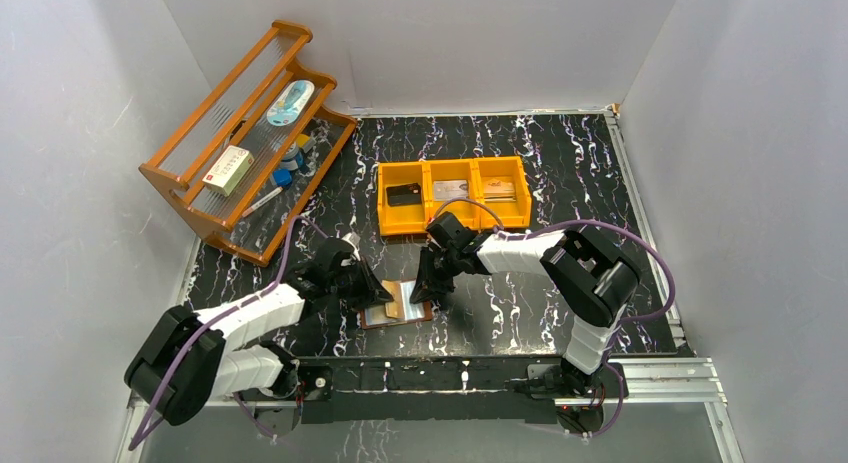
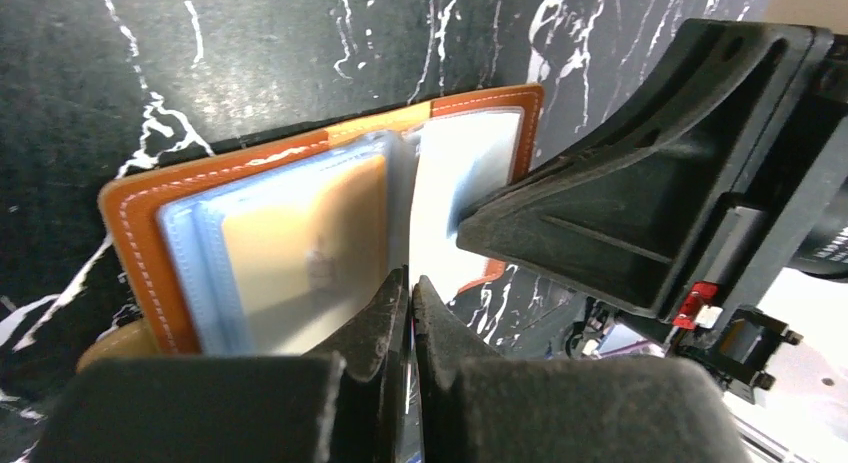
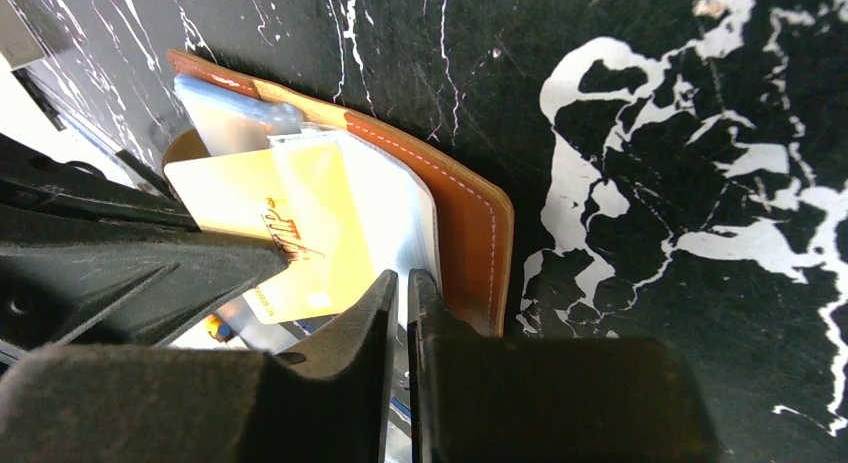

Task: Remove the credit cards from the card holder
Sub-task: Remove the credit card from the card holder.

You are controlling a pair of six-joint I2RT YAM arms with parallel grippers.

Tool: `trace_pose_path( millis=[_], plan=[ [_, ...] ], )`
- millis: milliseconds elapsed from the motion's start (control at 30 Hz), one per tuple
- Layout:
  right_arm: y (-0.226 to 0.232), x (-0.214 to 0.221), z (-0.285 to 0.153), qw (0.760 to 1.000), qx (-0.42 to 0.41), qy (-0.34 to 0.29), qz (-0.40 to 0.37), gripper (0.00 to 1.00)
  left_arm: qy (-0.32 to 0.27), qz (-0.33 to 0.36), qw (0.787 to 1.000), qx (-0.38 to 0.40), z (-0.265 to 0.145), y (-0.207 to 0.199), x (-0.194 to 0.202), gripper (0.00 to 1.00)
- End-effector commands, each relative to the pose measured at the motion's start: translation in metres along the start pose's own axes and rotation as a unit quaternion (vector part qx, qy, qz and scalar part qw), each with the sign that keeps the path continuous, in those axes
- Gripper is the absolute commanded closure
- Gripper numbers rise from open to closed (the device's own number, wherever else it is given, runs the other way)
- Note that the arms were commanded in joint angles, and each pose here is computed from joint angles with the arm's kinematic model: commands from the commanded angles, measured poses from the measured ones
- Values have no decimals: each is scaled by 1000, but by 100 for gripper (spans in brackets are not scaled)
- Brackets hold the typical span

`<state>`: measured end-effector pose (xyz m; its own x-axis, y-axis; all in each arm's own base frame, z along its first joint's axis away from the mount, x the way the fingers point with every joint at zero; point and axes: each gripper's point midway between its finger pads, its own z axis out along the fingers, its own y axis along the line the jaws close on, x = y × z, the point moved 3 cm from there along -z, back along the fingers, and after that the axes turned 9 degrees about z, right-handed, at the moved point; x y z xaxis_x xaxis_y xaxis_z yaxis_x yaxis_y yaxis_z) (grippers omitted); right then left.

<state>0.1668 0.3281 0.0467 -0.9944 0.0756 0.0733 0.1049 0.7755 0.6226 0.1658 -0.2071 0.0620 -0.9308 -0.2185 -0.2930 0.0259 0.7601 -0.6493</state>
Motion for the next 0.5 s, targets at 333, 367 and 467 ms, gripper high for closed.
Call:
trace_pose_path(
  millis=[333,367,467],
  plan=[
    [11,-31,-40,992,25,-103,-70,63,-97,73,986,-115,-62,-6,-47,100],
    [23,-35,-48,990,11,-115,-81,59,-99,77,986,-109,-63,-10,-48,100],
    [38,-50,-74,981,13,-171,-95,44,-110,87,986,-92,-68,-21,-56,100]
  ],
)
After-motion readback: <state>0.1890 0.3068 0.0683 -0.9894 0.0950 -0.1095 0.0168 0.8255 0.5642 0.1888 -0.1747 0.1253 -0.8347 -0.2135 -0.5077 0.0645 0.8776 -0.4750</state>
